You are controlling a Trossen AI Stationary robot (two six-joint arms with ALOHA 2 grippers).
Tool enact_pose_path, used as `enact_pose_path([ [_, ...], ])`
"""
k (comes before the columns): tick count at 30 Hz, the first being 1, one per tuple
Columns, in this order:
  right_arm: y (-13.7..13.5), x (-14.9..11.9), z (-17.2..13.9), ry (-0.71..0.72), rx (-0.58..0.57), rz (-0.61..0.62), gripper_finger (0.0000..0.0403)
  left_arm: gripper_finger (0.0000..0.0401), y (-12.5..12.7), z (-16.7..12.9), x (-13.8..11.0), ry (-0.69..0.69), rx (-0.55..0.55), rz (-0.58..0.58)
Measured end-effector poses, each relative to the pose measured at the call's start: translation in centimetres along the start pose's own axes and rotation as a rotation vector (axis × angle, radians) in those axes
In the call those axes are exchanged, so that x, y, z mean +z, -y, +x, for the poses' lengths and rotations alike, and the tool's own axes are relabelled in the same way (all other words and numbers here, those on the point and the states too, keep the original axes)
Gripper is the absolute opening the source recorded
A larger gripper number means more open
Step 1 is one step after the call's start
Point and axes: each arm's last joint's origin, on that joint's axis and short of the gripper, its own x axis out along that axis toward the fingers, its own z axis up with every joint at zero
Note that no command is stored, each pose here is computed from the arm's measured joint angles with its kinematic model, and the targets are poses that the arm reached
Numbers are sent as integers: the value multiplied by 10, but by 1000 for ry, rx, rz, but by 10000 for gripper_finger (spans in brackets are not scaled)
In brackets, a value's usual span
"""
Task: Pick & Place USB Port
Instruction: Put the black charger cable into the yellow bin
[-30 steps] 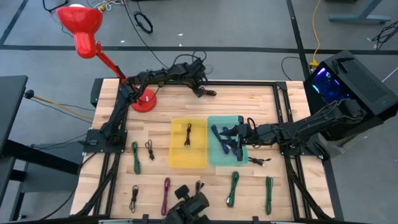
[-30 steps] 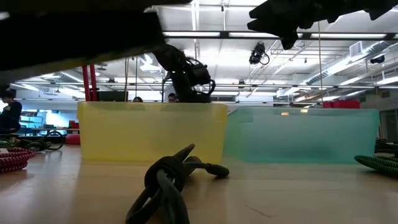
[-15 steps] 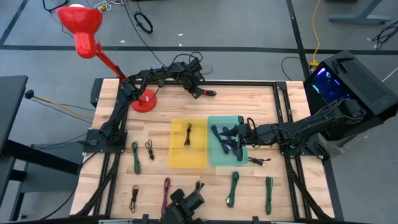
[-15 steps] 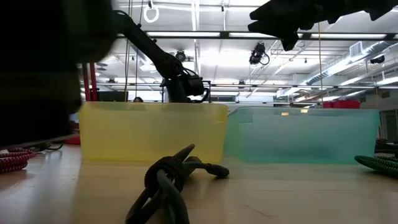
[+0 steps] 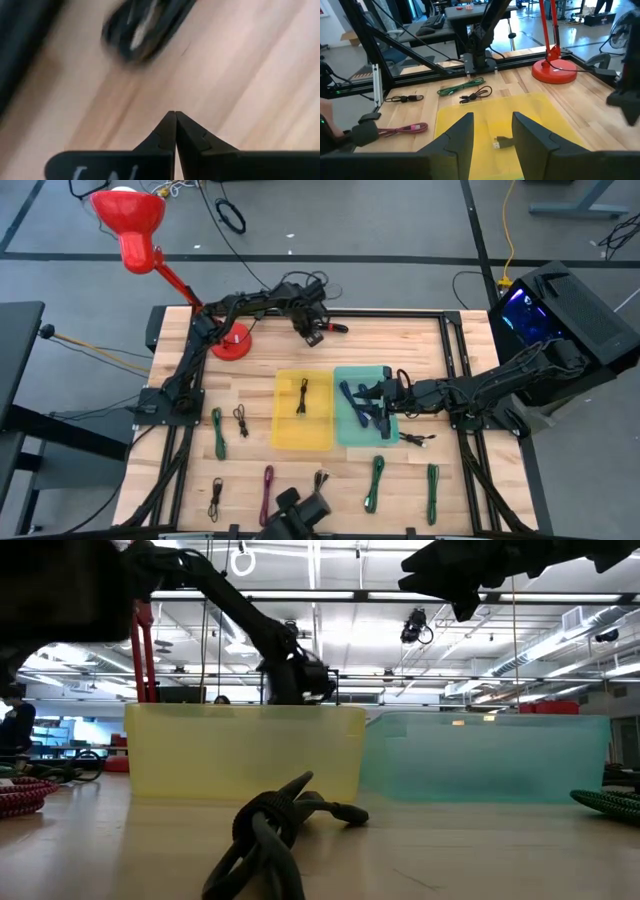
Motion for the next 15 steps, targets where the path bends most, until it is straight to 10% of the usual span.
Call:
enact_pose_path([
  [15,37,-3,7,-60,-212,30,136,19,44,-127,2,306,-150,197],
])
